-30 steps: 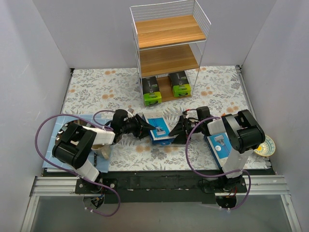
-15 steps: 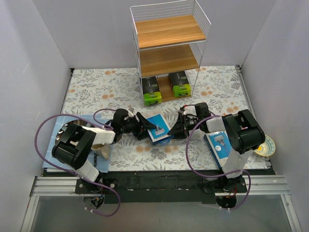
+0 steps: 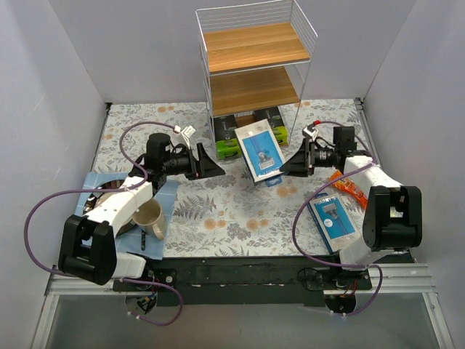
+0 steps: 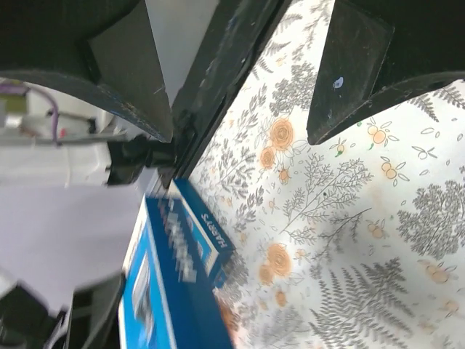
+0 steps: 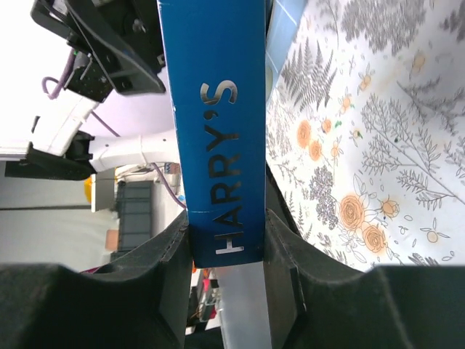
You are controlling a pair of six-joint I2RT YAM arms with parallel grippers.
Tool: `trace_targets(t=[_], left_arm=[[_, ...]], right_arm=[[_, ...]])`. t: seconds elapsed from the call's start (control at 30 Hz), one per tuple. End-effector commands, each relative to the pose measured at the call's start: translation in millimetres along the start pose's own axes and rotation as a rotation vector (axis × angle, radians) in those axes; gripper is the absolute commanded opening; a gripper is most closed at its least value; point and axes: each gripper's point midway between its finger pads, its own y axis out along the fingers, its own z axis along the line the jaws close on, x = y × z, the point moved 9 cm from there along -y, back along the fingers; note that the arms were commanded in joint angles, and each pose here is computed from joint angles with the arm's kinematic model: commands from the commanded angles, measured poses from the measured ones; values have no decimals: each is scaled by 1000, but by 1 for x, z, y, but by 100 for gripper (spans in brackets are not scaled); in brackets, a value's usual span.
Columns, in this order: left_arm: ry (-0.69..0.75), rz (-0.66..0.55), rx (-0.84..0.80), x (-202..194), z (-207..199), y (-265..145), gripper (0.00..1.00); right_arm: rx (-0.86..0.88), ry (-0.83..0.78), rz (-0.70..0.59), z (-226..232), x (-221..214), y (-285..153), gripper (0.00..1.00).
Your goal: Place and organize the shaving razors onto the shelf
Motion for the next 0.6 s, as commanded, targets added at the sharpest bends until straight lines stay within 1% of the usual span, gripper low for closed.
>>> trace_targets(t=[0.0,0.03,0.07,0.13,0.17,0.23,0.27,0.33,0.37,0.47,0.5,0.57], left_arm=[[225,93,-59,-7,-6,-15,74],[235,85,-52,-5,-4,-15,74],[236,81,-52,-3,-3,-15,74],[247,58,-58,4,-4,-16,74],[242,52,-58,6,-4,-16,74],[244,41,-55,9,-3,-18,74],[248,37,-53,10,-3,-18,74],[237,32,-37,9,1,-20,74],[233,32,-35,9,3,-20,74],[207,37,-22,4,10,-22,74],[206,36,-19,4,11,-23,74],[206,46,-9,2,15,-23,74]], right_arm=[[75,-158,-18,45,15,-23,16],[73,-161,-21,49,19,-24,16],[58,-205,-60,59,32,-33,17],[47,-219,-85,63,46,-40,17],[42,-252,-98,73,57,-44,17],[31,-253,-118,71,73,-49,17],[27,-276,-130,78,82,-52,17],[19,-260,-144,70,96,-55,17],[8,-272,-161,74,105,-57,17],[-10,-237,-179,61,125,-56,19],[-10,-251,-184,60,137,-57,19],[-15,-262,-193,60,148,-57,20]])
